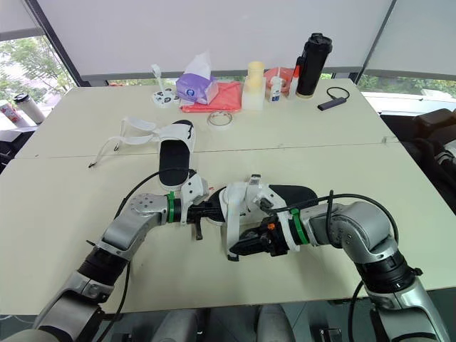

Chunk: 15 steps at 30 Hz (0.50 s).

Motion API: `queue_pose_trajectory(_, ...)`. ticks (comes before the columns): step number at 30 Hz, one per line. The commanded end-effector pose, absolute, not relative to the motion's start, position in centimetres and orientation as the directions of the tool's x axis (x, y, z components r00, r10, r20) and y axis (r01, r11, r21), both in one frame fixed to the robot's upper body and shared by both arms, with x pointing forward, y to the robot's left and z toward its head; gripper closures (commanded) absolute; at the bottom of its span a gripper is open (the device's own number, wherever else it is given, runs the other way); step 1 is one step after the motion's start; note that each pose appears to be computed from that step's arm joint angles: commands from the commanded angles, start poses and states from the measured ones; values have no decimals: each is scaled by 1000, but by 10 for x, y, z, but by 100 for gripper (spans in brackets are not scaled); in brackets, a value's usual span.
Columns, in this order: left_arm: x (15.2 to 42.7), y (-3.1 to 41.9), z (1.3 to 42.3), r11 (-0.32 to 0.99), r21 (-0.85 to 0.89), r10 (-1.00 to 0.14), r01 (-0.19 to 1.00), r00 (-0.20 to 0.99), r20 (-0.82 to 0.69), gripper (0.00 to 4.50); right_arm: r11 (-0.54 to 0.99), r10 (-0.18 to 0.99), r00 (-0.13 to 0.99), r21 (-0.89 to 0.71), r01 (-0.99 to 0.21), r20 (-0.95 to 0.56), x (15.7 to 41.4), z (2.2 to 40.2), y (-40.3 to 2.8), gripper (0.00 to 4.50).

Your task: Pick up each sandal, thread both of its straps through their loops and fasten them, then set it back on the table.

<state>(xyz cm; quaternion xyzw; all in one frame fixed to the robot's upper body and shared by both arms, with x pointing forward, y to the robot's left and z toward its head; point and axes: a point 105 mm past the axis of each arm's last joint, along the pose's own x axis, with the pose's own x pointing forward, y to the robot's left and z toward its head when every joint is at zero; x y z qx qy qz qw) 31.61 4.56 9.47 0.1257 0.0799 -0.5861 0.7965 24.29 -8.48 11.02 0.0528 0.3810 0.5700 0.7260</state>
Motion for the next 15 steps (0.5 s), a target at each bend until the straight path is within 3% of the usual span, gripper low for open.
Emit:
queue_pose_trajectory(1,317,45,98,294,122,-911,948,317,-265,450,338,886,82,514,-788,-457,249,119,-79,243)
queue_pose_trajectory(15,314,45,95,295,121,-909,948,318,-269,450,428,874,181,538,-727,-451,265,115,-76,243)
